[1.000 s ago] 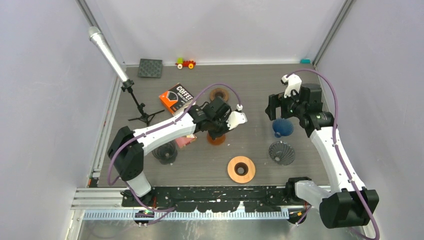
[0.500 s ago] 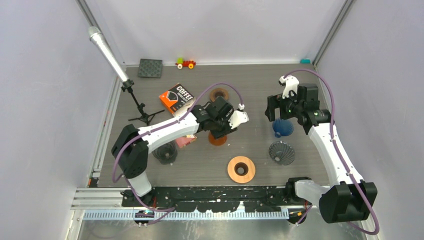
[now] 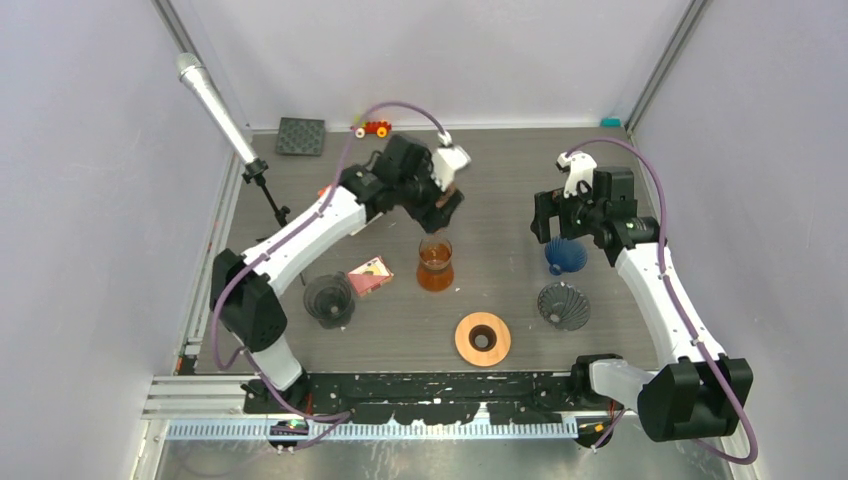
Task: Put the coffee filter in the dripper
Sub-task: Place the coffee server at the center of the board, then pick up the dripper holder from the center of the board.
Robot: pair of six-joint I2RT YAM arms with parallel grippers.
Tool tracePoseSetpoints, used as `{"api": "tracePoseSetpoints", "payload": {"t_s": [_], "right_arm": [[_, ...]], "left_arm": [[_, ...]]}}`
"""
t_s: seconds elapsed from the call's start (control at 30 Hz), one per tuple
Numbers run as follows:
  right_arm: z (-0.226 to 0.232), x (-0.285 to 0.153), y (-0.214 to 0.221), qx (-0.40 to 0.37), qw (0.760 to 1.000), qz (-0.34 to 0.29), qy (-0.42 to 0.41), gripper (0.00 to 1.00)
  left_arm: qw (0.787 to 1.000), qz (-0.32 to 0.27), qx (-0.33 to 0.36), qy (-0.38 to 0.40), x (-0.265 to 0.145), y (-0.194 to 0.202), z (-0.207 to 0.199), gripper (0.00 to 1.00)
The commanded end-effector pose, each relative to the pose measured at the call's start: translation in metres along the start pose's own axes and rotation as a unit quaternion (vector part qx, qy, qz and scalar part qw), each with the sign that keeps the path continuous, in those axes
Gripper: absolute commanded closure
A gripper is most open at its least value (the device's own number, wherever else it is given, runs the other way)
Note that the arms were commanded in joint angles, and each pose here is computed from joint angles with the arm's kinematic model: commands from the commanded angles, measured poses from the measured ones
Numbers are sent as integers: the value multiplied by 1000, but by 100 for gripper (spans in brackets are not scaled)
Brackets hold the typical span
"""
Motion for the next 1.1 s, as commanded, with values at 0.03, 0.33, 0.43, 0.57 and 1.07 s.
{"api": "tracePoseSetpoints", "payload": {"t_s": [0.03,0.33,0.43,0.57,1.07], "right_arm": [[-6,-9,-16,-14,999,-27,18,0],[-6,-10,-16,-15,999,-29,17,1],[-6,-11,-16,-17,999,-30,17,0],[-6,-10,-16,-18,999,-29,14,0],[-6,-7,-13,-23,999,-21,10,1]], "left_arm": [[992,-82,-87,-42,-16,-45,50,21],[979,-60,-146,-133,60,-62,133,20],[975,-55,-150,-156,84,-61,151,20],[972,-33,-152,-174,117,-51,168,20],[967,45,-176,-180,183,3,186,27]]}}
Point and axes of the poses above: each gripper's point midway between its finger pads, its own x axis out along the fingers, its own z axis along the line the jaws close on, y = z × x, the point moved 9 cm from there along -x, back along the fingers, and after that the axes turned 11 degrees about -x, right-handed, at the moved point
